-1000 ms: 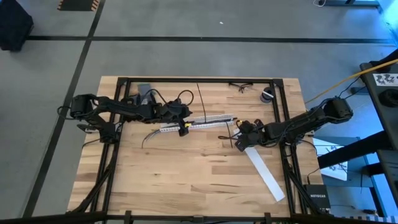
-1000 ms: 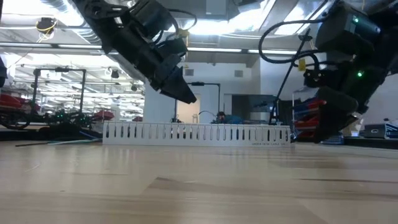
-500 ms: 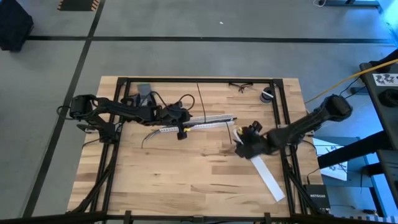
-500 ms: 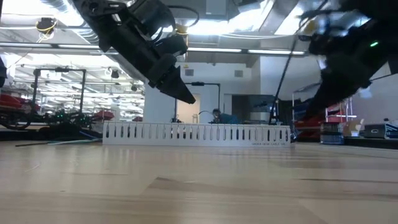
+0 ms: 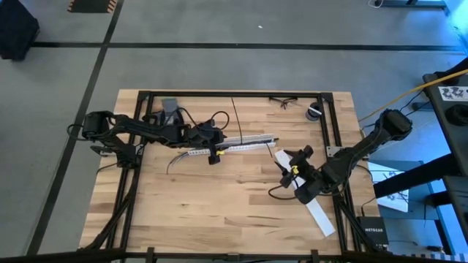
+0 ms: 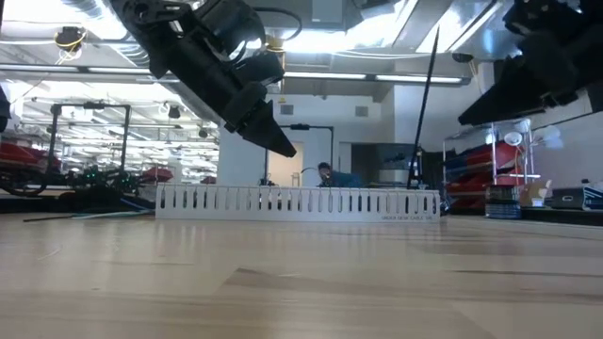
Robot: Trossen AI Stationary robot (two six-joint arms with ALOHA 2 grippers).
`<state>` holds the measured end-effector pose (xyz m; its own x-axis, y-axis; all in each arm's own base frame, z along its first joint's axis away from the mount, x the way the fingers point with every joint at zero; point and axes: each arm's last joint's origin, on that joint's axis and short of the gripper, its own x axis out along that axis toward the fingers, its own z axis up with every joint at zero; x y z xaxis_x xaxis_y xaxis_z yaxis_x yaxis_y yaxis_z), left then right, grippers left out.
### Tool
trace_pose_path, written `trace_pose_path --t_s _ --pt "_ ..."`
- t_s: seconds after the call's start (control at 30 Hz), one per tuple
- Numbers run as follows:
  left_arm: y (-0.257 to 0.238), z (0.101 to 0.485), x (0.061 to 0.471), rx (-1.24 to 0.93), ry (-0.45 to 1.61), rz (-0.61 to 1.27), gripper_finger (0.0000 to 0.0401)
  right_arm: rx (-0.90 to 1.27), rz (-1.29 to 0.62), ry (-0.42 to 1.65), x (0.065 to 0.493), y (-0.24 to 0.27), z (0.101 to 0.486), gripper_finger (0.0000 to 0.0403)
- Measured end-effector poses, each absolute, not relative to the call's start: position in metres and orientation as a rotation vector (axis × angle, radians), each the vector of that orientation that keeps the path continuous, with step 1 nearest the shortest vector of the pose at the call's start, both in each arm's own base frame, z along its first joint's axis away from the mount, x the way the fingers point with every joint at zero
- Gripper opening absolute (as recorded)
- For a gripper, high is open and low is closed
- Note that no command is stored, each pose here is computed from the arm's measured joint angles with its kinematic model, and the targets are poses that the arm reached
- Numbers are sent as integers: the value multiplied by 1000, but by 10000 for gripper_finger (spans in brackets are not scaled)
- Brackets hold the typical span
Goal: Ziptie cables
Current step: Close the white cable duct with the lid
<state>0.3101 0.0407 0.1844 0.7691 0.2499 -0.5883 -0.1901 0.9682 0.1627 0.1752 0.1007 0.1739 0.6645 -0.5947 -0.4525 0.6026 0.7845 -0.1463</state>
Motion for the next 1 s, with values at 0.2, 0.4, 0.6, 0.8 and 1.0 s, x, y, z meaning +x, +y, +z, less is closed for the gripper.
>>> trace_pose_path --t_s 0.2,0.4,0.6,0.8,1.0 --pt "41 184 310 94 651 240 214 91 -697 477 183 96 176 271" --pt "40 184 310 86 650 241 214 206 -653 606 191 87 173 271" --pt "37 184 310 96 660 228 214 249 -698 582 187 81 178 271" --pt "36 183 310 94 667 227 214 297 -724 624 178 78 162 271" --pt "36 183 310 93 666 227 214 296 -721 637 177 78 154 271"
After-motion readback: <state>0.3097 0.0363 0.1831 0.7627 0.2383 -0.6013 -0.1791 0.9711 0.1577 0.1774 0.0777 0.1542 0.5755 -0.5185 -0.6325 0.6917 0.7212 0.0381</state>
